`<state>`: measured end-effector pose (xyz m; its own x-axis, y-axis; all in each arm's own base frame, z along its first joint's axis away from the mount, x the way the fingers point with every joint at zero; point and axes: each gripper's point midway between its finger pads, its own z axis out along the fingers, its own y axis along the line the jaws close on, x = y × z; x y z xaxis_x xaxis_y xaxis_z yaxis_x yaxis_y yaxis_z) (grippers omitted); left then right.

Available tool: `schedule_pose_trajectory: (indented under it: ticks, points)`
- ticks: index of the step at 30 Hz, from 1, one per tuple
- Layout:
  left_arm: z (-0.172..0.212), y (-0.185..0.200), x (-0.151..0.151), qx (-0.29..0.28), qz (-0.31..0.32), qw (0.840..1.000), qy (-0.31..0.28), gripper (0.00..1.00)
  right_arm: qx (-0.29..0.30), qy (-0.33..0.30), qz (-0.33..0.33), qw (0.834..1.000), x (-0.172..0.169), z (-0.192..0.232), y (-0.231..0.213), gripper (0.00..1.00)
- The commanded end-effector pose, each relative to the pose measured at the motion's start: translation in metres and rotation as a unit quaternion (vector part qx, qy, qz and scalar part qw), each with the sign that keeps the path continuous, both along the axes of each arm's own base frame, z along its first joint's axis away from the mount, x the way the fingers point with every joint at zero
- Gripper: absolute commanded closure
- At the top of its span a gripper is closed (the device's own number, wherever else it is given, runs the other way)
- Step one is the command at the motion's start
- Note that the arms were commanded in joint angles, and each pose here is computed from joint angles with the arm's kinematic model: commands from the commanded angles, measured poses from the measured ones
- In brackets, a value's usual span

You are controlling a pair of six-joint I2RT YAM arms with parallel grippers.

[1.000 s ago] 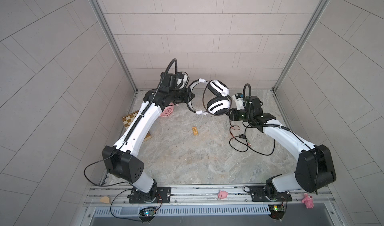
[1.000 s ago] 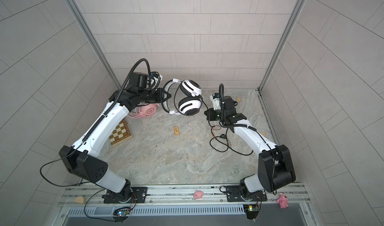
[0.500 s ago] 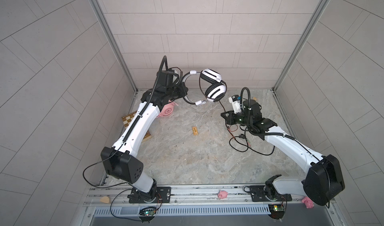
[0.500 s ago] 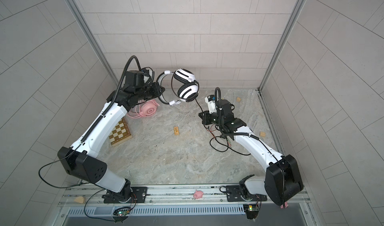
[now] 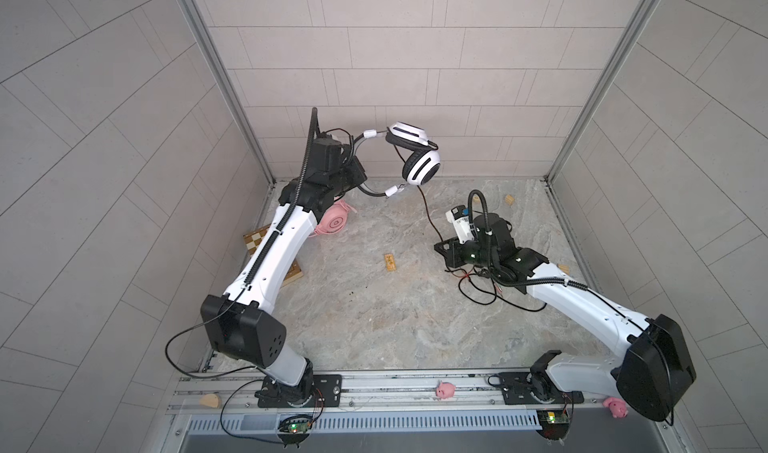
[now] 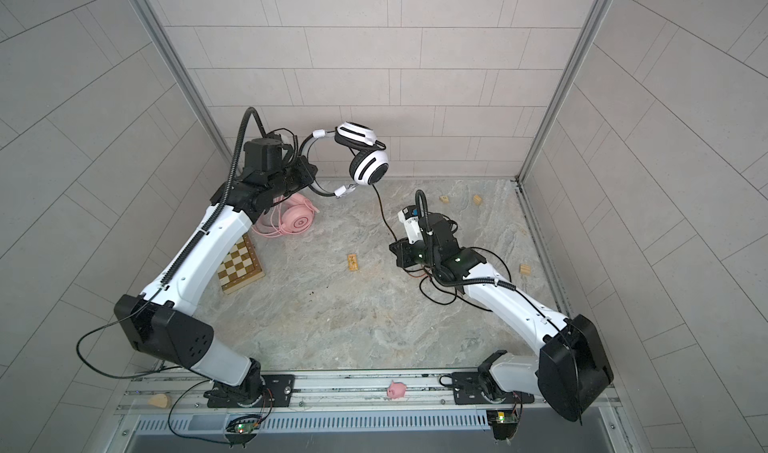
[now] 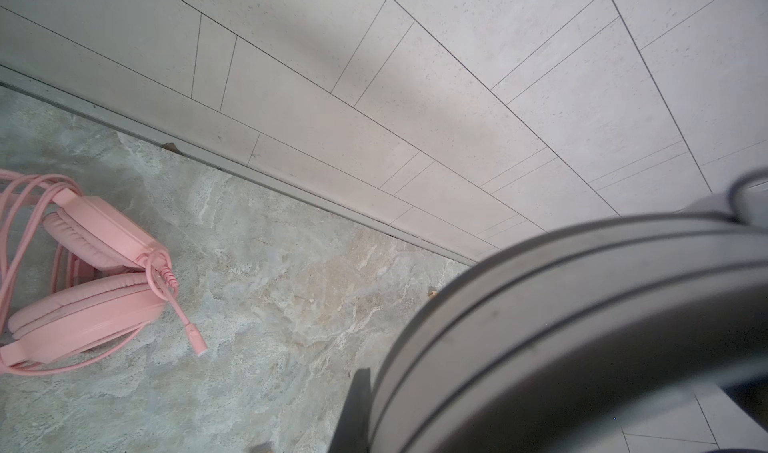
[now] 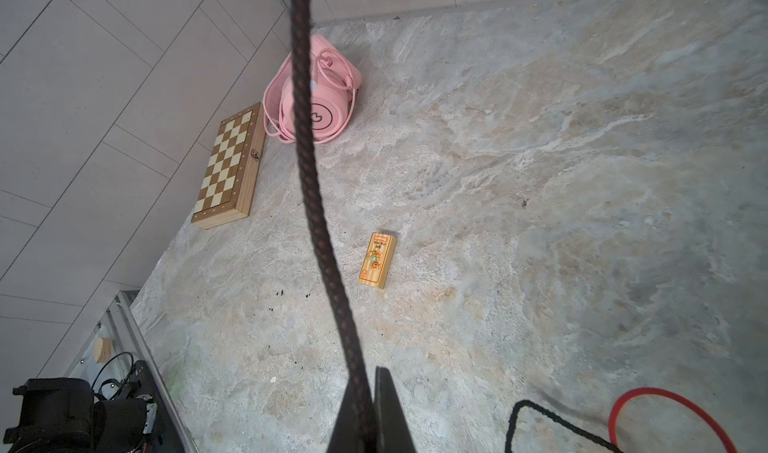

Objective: Wrap the headphones

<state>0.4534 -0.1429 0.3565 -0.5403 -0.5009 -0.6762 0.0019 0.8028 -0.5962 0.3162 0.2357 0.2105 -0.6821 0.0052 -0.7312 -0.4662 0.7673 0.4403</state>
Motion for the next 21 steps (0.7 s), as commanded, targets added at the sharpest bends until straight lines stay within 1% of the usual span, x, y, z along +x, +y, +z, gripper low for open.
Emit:
schedule_pose_trajectory:
  ticks: [1,2,5,8,11,13,15,21]
  points:
    - [0.046,0.007,0.001,-0.030,0.024,0.997,-0.067,1.00,-0.006,-0.014,0.000,1.000,-0.005,0.011,0.000,1.00]
    - [0.046,0.010,0.002,-0.038,0.035,0.997,-0.061,1.00,-0.009,-0.014,0.004,1.000,-0.007,0.012,0.002,1.00]
    - [0.045,0.017,0.005,-0.033,0.058,0.996,-0.063,1.00,-0.018,-0.009,0.016,1.000,-0.013,0.012,0.008,1.00]
    - [0.040,0.026,0.011,-0.021,0.083,0.994,-0.061,1.00,-0.023,-0.016,0.029,0.999,-0.022,0.020,0.013,1.00]
    - [0.037,0.031,0.014,-0.006,0.095,0.993,-0.065,1.00,-0.024,-0.022,0.036,0.999,-0.028,0.027,0.019,1.00]
    - [0.033,0.038,0.017,0.018,0.108,0.991,-0.073,1.00,-0.023,-0.028,0.044,0.998,-0.032,0.034,0.024,1.00]
    - [0.028,0.047,0.018,0.039,0.127,0.989,-0.068,1.00,-0.026,-0.036,0.048,0.998,-0.036,0.040,0.026,1.00]
    - [0.013,0.063,0.021,0.099,0.156,0.981,-0.056,1.00,-0.031,-0.056,0.063,0.996,-0.045,0.065,0.031,1.00]
